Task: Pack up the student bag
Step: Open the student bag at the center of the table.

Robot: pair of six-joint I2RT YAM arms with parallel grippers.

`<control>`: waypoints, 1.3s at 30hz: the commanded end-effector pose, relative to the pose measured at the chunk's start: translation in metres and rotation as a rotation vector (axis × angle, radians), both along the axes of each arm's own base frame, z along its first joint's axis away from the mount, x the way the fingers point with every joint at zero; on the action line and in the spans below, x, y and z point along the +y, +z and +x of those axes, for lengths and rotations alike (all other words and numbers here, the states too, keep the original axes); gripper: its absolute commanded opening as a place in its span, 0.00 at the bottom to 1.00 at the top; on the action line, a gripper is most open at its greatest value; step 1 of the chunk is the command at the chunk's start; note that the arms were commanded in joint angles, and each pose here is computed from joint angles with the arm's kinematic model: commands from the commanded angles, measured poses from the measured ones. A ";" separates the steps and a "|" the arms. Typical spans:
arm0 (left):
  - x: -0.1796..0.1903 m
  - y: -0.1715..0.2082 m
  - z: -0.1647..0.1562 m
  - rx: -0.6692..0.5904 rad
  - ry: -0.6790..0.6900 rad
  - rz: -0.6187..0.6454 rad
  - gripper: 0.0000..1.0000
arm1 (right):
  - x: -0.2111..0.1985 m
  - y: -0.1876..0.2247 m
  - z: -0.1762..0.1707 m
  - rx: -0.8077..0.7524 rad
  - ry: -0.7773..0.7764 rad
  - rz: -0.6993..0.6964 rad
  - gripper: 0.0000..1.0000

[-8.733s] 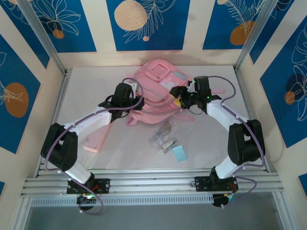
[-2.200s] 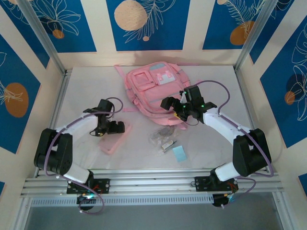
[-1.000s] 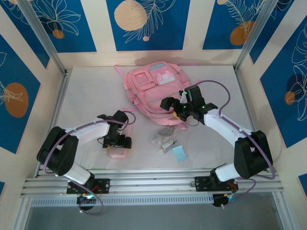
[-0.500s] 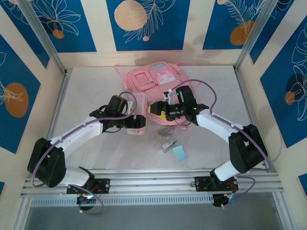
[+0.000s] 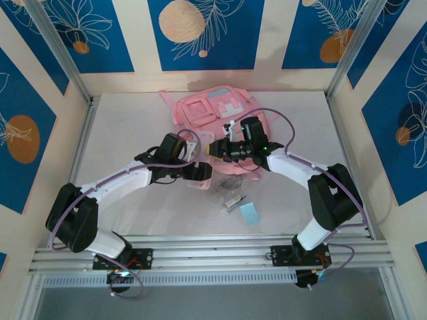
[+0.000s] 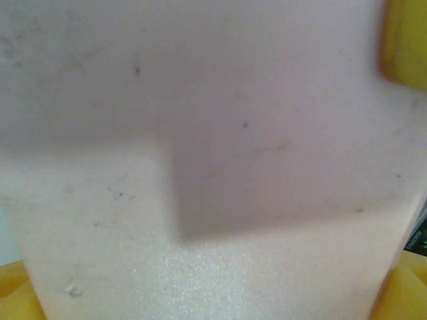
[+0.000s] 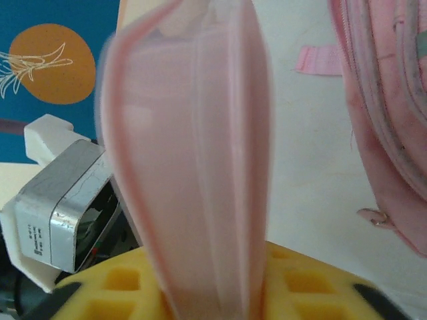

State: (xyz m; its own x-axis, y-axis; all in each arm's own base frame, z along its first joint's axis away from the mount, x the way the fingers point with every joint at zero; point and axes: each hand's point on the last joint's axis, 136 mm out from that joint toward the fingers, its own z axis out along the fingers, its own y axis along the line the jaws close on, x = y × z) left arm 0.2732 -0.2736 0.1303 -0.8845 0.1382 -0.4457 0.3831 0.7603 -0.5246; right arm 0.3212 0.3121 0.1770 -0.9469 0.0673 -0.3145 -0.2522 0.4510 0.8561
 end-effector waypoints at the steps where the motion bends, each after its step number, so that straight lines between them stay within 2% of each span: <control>1: -0.017 0.026 0.003 -0.072 -0.049 -0.053 0.76 | 0.006 0.018 0.001 -0.039 0.013 0.040 0.12; 2: -0.017 0.029 0.005 -0.081 -0.046 -0.052 0.79 | 0.003 0.016 0.001 -0.035 0.006 0.035 0.08; 3: -0.018 0.031 0.006 -0.091 -0.043 -0.054 0.83 | -0.001 0.015 0.002 -0.030 -0.002 0.029 0.08; 4: -0.018 0.034 0.010 -0.107 -0.041 -0.053 0.97 | -0.006 0.013 0.003 -0.021 -0.012 0.025 0.08; 5: -0.018 0.038 0.013 -0.125 -0.037 -0.050 1.00 | -0.012 0.011 0.005 -0.014 -0.025 0.024 0.08; 11: -0.024 0.053 0.024 -0.172 -0.049 -0.051 1.00 | -0.040 0.012 0.004 -0.012 -0.082 0.014 0.14; 15: -0.017 0.054 0.027 -0.189 -0.045 0.012 1.00 | -0.058 0.012 0.005 -0.013 -0.128 -0.010 0.16; 22: -0.004 0.061 0.061 -0.380 -0.049 0.179 1.00 | -0.113 0.009 0.013 0.032 -0.239 -0.048 0.23; 33: -0.065 0.027 0.113 -0.488 -0.267 0.343 1.00 | -0.229 0.004 0.017 0.164 -0.567 -0.052 0.31; 39: -0.098 0.015 0.127 -0.550 -0.349 0.449 1.00 | -0.270 0.010 0.010 0.169 -0.688 0.002 0.33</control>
